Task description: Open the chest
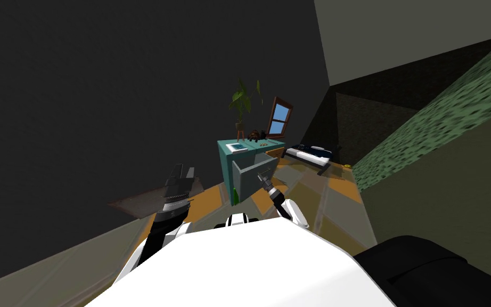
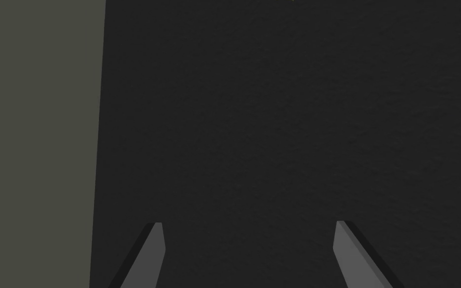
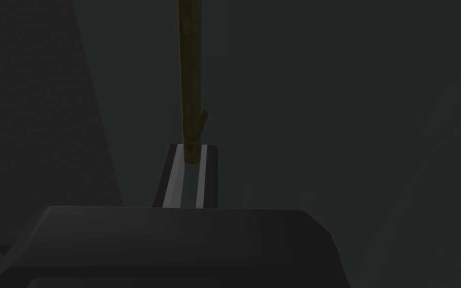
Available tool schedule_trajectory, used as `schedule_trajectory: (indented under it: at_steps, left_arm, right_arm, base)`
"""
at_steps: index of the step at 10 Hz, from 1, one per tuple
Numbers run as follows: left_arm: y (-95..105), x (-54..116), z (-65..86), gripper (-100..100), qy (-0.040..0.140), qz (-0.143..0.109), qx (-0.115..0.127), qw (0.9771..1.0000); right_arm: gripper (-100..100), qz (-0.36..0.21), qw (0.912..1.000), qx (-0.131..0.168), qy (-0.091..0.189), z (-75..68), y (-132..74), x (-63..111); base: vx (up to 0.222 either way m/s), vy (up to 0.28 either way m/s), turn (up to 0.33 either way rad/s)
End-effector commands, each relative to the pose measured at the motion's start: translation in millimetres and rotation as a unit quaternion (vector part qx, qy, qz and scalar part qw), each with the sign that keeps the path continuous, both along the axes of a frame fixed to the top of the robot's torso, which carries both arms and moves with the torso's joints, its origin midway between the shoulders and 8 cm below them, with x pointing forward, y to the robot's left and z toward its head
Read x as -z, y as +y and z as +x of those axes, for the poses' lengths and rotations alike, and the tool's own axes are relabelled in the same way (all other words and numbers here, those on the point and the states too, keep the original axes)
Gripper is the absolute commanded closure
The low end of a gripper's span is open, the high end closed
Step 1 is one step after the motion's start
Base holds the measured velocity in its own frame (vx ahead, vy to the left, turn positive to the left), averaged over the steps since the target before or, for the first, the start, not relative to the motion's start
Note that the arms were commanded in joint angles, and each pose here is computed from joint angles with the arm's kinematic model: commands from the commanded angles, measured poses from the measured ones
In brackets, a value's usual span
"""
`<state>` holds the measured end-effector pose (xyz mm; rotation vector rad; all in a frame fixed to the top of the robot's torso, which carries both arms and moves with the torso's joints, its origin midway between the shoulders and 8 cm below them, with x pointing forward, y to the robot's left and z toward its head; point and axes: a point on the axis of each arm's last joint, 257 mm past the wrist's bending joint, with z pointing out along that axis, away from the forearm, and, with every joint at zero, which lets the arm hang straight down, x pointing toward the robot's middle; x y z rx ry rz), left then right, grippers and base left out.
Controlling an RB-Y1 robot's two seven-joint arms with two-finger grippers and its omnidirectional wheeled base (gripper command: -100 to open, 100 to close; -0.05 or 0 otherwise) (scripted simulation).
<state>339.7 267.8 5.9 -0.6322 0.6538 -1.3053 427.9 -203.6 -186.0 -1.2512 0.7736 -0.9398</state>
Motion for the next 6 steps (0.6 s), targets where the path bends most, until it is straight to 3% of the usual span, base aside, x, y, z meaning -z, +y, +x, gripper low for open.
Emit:
schedule_trajectory:
  at_steps: [1,6]
  left_arm:
    - [0.0,0.1,0.0,0,0.0,0.0,0.0,1.0]
    - [0.0,0.1,-0.1,0,0.0,0.0,0.0,1.0]
  right_arm:
    - [-100,-0.001,1.0,0.002,0.005,2.8,-9.2,-6.4]
    - [-100,0.0,1.0,0.006,0.005,10.1,-26.2,-27.3]
  base:
    - [-0.04,0.011,0.029]
    - [-0.016,0.03,0.022]
